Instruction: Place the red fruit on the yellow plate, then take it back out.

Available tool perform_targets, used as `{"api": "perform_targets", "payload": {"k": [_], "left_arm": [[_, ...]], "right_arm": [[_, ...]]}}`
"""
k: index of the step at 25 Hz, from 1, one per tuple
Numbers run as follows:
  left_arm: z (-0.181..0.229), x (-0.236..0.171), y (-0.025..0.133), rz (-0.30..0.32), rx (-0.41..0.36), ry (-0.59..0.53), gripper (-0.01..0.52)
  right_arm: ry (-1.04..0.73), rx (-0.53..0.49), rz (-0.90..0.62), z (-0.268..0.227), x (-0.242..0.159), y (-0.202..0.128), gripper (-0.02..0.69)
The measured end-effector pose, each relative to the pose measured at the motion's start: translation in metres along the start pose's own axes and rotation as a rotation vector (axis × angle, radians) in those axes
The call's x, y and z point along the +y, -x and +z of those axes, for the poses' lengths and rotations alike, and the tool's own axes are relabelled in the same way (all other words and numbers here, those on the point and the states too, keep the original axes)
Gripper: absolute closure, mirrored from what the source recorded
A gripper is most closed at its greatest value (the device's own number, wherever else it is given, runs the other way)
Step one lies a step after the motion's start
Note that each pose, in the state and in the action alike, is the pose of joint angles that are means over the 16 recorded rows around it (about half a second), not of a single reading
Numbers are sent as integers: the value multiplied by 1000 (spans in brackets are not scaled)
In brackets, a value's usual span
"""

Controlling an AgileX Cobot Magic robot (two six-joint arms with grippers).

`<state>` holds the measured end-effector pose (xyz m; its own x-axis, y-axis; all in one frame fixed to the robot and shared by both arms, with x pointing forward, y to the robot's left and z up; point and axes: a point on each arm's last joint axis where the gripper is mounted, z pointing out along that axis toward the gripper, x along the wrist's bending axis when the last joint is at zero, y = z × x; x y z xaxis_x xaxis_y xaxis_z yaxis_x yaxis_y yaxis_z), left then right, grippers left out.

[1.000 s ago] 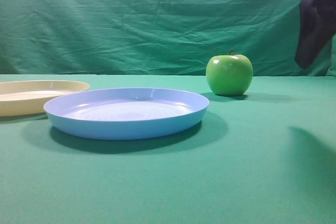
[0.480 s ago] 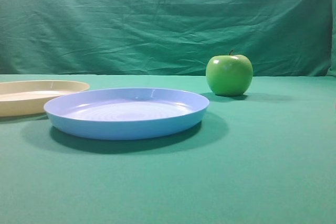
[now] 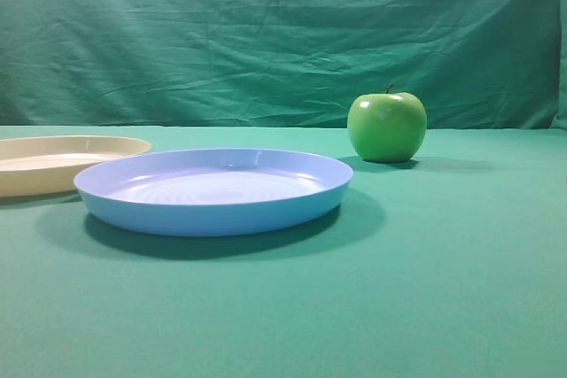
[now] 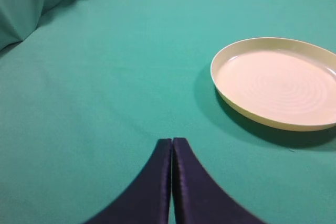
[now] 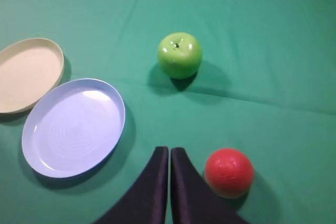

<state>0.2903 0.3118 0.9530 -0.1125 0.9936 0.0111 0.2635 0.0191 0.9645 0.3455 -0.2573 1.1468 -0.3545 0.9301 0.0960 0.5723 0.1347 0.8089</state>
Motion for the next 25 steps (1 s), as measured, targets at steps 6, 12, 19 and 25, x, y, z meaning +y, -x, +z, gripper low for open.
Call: {"api": "perform_targets", "payload": {"k": [6, 12, 19, 25], "left_arm": [[0, 0, 0, 0, 0, 0, 514], [0, 0, 0, 0, 0, 0, 514], [0, 0, 0, 0, 0, 0, 514], [0, 0, 0, 0, 0, 0, 514]], "right_arm": [[116, -43, -17, -22, -11, 1, 665], [232, -115, -2, -27, -32, 7, 665], [356, -211, 10, -16, -76, 14, 665], [430, -281, -2, 4, -118, 19, 665]]}}
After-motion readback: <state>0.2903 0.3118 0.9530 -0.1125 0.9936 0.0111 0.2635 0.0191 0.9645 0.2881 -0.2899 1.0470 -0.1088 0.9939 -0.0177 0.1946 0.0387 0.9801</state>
